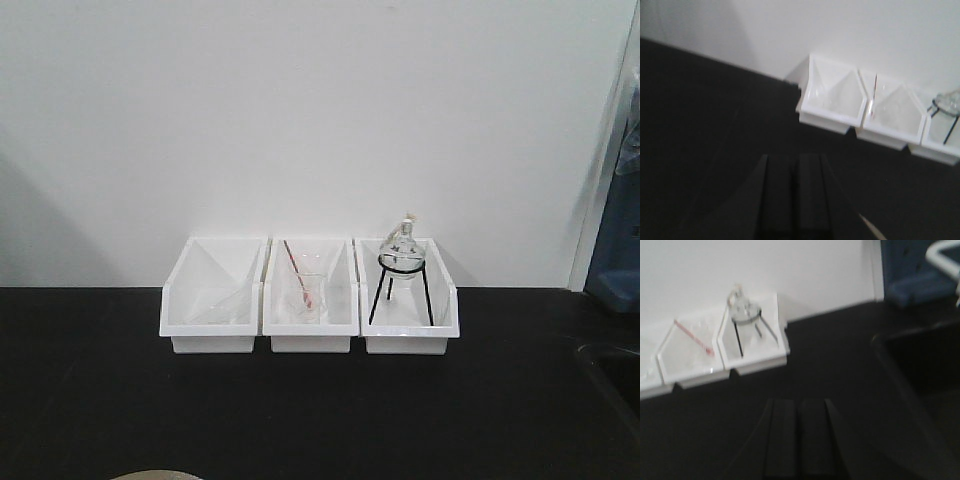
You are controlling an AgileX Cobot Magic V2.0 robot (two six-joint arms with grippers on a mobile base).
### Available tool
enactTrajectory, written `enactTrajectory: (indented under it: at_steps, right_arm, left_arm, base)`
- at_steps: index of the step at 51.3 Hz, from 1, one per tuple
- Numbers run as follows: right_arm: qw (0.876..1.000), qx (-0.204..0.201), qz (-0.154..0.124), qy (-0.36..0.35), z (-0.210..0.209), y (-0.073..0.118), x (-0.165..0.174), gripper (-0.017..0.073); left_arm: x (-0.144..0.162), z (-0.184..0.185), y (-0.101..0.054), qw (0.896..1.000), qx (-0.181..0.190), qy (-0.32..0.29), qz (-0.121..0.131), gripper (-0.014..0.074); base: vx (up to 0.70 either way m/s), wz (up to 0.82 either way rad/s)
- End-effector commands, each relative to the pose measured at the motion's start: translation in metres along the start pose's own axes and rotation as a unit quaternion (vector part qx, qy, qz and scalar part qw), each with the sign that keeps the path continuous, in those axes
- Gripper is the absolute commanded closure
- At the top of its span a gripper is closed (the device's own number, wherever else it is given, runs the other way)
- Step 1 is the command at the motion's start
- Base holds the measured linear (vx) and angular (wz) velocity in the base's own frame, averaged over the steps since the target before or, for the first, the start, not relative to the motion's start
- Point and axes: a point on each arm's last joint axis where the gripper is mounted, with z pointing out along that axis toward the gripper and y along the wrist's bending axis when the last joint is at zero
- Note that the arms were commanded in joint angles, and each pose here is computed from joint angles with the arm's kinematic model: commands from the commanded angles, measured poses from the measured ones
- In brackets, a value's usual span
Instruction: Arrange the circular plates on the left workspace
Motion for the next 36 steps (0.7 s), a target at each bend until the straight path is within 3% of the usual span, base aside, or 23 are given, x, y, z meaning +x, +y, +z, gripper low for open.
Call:
enactTrajectory:
  at_steps: [1, 3, 5, 8, 15, 22, 26, 30, 36]
  right_arm:
    - [0.996, -0.065, -0.022, 0.054, 0.02, 0.018, -0.018, 0.0563]
    - [0.989, -0.107, -0.018, 0.101, 0.034, 0.027, -0.016, 0.0563]
    - [0.979, -0.149, -0.028, 0.137, 0.047, 0.035, -0.016, 0.0563]
    - [0.961, -0.216, -0.015, 0.17, 0.062, 0.047, -0.016, 0.0563]
    - [0.927, -0.294, 0.039, 0.229, 0.095, 0.055, -0.01, 0.0563]
    - [0.906, -0.322, 0.085, 0.261, 0.115, 0.029, -0.008, 0.0563]
    - [0.901, -0.331, 0.139, 0.245, 0.118, 0.002, -0.012, 0.0563]
    - [0.903, -0.321, 0.199, 0.205, 0.118, -0.028, -0.016, 0.0563]
    - [0.911, -0.296, 0.231, 0.169, 0.116, -0.054, -0.017, 0.0563]
  left_arm:
    - [-0.015, 0.02, -0.015, 0.998, 0.048, 0.045, 0.025, 0.0594]
    - [-0.014, 0.028, -0.02, 0.994, 0.071, 0.072, 0.028, 0.0594]
    - [-0.012, 0.041, -0.026, 0.989, 0.103, 0.106, 0.016, 0.0594]
    - [-0.011, 0.053, -0.032, 0.981, 0.141, 0.133, 0.012, 0.0594]
    - [-0.004, 0.085, -0.038, 0.96, 0.201, 0.186, -0.053, 0.0594]
    - [0.007, 0.106, -0.02, 0.944, 0.209, 0.242, -0.085, 0.0594]
    - [0.01, 0.114, -0.004, 0.937, 0.201, 0.264, -0.107, 0.0594]
    - [0.01, 0.118, 0.017, 0.933, 0.187, 0.274, -0.14, 0.0594]
    - [0.009, 0.122, 0.041, 0.934, 0.158, 0.267, -0.179, 0.0594]
  base:
    - [0.0, 0.0]
    - [0.0, 0.0]
    - [0.0, 0.0]
    - [0.0, 0.0]
    - [0.0, 0.0]
    - [0.0, 0.0]
    - [0.0, 0.0]
    - [0.0, 0.0]
    - [0.0, 0.0]
